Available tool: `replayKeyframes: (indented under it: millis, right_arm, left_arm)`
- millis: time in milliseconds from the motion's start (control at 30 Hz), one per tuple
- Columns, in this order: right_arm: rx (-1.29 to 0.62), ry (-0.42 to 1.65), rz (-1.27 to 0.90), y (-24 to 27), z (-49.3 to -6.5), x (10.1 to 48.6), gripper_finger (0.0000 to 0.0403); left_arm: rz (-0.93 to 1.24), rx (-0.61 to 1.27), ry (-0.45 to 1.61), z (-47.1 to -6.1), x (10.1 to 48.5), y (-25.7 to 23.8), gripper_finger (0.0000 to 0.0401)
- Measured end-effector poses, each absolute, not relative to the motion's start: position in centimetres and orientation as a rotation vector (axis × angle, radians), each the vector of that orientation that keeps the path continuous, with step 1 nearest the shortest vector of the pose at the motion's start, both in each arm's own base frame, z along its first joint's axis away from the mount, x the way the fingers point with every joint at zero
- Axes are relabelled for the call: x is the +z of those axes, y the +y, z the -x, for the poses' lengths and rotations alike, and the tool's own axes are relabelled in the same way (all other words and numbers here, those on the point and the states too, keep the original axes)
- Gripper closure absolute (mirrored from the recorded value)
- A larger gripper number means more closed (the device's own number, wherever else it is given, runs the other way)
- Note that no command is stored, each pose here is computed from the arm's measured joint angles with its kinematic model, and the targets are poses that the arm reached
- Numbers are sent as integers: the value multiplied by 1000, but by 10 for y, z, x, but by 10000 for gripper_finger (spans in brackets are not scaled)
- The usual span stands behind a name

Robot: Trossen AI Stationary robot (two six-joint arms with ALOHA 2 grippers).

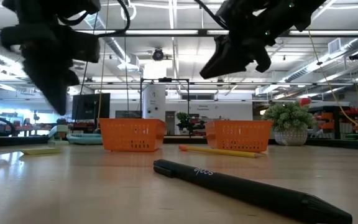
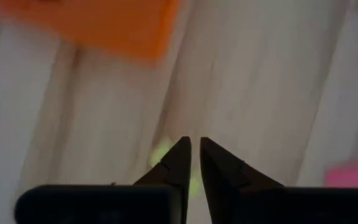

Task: Sort crayons/erasers/pens/pencils in bins
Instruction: Put the yellow eraser into the top left orange bin

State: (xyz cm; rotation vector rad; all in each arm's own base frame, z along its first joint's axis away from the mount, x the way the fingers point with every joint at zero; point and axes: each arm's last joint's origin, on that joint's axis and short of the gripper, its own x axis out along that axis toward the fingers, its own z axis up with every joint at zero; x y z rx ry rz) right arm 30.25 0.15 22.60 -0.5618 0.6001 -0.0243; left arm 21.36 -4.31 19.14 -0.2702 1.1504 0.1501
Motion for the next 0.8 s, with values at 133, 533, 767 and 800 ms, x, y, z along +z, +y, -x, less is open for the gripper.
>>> replayKeyframes:
  millis: [133,533,767,800]
  right_arm:
    - [4,689,486,10,-297,218,301]
    - [52,721,419,37,-291,214,301]
    - [42,721,398,37,-291,214,301]
    - [42,721,398,37,-291,214,301]
  left_arm:
    - [193,144,1319,-215,200,-52,346]
    - [415,419,1462,-228,190,-40,226]
    - [568,531,1523,-225,160,-37,182]
    - [575,541,1525,-226,158,-37,181]
